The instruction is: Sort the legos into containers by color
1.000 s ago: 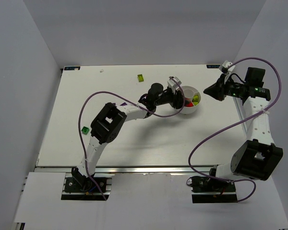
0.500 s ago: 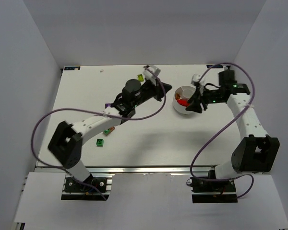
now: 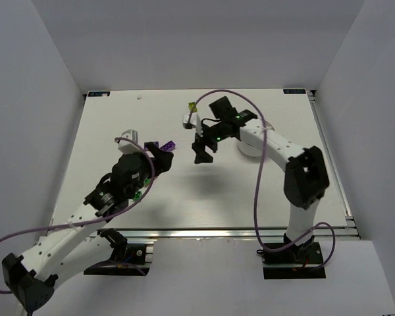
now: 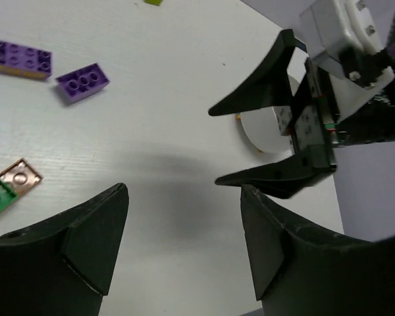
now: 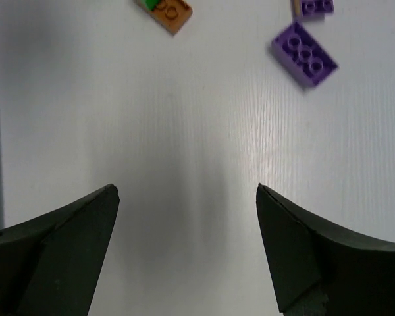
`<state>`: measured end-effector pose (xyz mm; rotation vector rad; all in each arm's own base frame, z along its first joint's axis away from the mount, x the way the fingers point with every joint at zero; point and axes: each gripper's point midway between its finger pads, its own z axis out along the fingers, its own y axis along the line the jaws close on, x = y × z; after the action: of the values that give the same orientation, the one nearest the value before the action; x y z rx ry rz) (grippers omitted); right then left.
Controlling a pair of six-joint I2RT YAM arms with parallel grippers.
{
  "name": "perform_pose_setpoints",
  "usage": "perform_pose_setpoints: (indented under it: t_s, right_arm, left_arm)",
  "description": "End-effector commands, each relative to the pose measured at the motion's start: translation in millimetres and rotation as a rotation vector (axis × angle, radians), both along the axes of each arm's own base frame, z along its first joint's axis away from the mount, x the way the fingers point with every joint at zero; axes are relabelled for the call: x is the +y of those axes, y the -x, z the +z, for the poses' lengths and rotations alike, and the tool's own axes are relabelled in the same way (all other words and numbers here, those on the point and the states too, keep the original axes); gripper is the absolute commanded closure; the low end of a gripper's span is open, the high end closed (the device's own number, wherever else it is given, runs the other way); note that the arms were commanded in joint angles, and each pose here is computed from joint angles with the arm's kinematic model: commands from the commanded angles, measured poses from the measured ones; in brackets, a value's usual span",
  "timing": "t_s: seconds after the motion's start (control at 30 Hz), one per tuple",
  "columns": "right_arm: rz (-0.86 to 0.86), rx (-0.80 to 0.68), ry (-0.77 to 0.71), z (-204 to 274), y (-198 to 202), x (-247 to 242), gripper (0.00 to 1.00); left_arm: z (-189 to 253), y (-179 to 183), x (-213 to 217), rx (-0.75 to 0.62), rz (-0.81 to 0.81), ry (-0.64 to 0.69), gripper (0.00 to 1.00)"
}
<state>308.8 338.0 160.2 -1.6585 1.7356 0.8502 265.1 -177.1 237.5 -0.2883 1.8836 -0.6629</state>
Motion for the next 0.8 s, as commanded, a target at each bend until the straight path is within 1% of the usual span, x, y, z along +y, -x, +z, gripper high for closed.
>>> perform_pose_setpoints:
  t_s: [0.0,0.03,0.07,0.1,0.13,0.17,0.2,0.23,0.27,0.3,0.33,0.4,0.43,0.47,0.5,0.53,0.57,0.6,0.67,0.7,0.77]
  right_arm:
    - [0.144,-0.1,-0.056,8,-14,40,0.11]
    - [0.259,-0.201,-0.123,29,-21,54,0.1]
    - [0.319,-0.18,-0.106,23,-14,52,0.1]
    - [0.381,-0.176,-0.103,6,-16,57,0.11]
    - [0.456,-0.255,-0.142,18,-19,67,0.11]
    - [0.475,-0.266,-0.14,15,-19,71,0.11]
    - [0.5,-0.268,-0.132,4,-18,76,0.11]
    - [0.533,-0.293,-0.133,4,-14,83,0.11]
    - [0.562,-0.31,-0.139,1,-10,87,0.11]
    - [0.583,-0.308,-0.148,1,-4,90,0.12]
    - [0.627,-0.299,-0.173,1,11,97,0.12]
    - [0.68,-0.292,-0.183,-8,29,103,0.13]
    - [0.71,-0.286,-0.192,-11,42,110,0.14]
    - [0.707,-0.266,-0.189,-15,47,114,0.14]
    - [0.7,-0.262,-0.195,-23,48,122,0.14]
    - [0.697,-0.251,-0.205,-25,53,131,0.15]
    - [0.68,-0.235,-0.207,-27,53,137,0.15]
    - [0.639,-0.187,-0.2,-33,52,144,0.15]
    - [0.61,-0.192,-0.222,-33,47,162,0.16]
    - [0.579,-0.161,-0.216,-39,45,169,0.16]
    - [0.561,-0.153,-0.209,-54,42,182,0.16]
  left_arm:
    - [-32,17,31,0.135,0.143,0.021,0.22]
    - [-34,19,33,0.146,0.147,0.025,0.23]
    - [-36,22,34,0.162,0.159,0.04,0.24]
    - [-41,26,38,0.185,0.17,0.028,0.27]
    - [-44,28,40,0.198,0.178,0.027,0.3]
    - [-45,30,42,0.21,0.189,0.041,0.35]
    - [-47,33,44,0.223,0.195,0.039,0.42]
    - [-49,35,46,0.229,0.202,0.041,0.62]
    - [-49,36,49,0.233,0.223,0.054,0.7]
    - [-52,38,53,0.246,0.235,0.042,0.75]
    - [-49,39,55,0.242,0.241,0.045,0.82]
    - [-48,42,64,0.245,0.274,0.029,0.82]
    - [-38,42,67,0.228,0.282,0.039,0.74]
    - [-33,42,70,0.22,0.292,0.034,0.68]
    - [-30,44,76,0.219,0.311,0.015,0.67]
    - [-15,44,78,0.196,0.315,0.031,0.66]
    - [-10,44,81,0.185,0.318,0.025,0.66]
    - [-6,46,84,0.184,0.324,0.015,0.66]
    - [9,48,87,0.159,0.321,0.035,0.66]
    - [11,50,88,0.16,0.321,0.034,0.66]
    - [18,53,91,0.152,0.323,0.052,0.65]
